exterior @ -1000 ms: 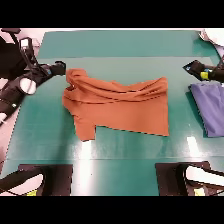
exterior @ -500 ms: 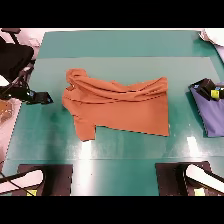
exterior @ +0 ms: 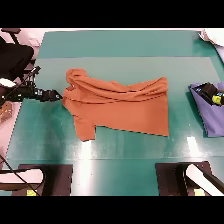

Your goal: Fold the shirts.

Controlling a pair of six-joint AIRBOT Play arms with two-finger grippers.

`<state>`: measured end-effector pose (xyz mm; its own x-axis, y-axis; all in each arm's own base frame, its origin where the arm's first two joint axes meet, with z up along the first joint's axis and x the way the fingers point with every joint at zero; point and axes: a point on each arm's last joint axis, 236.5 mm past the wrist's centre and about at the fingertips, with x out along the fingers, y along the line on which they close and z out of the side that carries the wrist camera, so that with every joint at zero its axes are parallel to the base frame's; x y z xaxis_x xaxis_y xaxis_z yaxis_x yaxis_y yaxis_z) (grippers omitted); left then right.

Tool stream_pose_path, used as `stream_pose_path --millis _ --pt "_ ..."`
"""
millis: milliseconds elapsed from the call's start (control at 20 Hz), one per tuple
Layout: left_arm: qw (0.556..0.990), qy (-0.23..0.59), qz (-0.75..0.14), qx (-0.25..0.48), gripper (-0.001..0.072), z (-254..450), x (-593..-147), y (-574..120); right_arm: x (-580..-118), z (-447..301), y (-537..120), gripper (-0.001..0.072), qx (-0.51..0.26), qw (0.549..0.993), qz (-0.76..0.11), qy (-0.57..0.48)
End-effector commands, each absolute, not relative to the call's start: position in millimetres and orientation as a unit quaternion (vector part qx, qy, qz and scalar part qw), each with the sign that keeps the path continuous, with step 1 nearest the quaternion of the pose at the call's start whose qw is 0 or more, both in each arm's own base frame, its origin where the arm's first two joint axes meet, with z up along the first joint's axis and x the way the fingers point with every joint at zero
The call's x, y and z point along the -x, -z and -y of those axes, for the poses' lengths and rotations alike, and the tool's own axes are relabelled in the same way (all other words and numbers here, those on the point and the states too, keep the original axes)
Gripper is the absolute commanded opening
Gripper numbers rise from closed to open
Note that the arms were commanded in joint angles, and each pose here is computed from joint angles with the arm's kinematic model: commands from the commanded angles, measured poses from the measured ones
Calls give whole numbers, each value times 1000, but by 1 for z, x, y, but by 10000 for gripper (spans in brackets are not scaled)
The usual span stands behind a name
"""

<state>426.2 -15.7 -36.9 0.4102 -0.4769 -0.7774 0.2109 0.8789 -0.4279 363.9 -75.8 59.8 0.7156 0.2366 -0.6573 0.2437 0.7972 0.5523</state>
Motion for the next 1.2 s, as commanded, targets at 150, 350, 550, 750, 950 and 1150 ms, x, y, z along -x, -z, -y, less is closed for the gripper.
stream_pose_path --millis 150,350,550,750,950,1150 --pt "820 216 -499 178 695 24 -441 72 -362 74 -62 560 -318 870 -376 0" --pt "820 238 -489 177 500 31 -443 74 -361 73 -61 559 -318 869 -378 -2" --pt "820 259 -478 181 116 39 -443 67 -359 68 -60 559 -320 866 -385 -8" --pt "811 279 -479 184 23 45 -439 60 -356 64 -59 559 -321 862 -393 -16" --pt "796 344 -467 174 22 60 -440 18 -348 55 -55 559 -321 852 -413 -31" --pt "788 365 -462 178 22 65 -445 -17 -300 53 -20 559 -279 806 -521 -21"
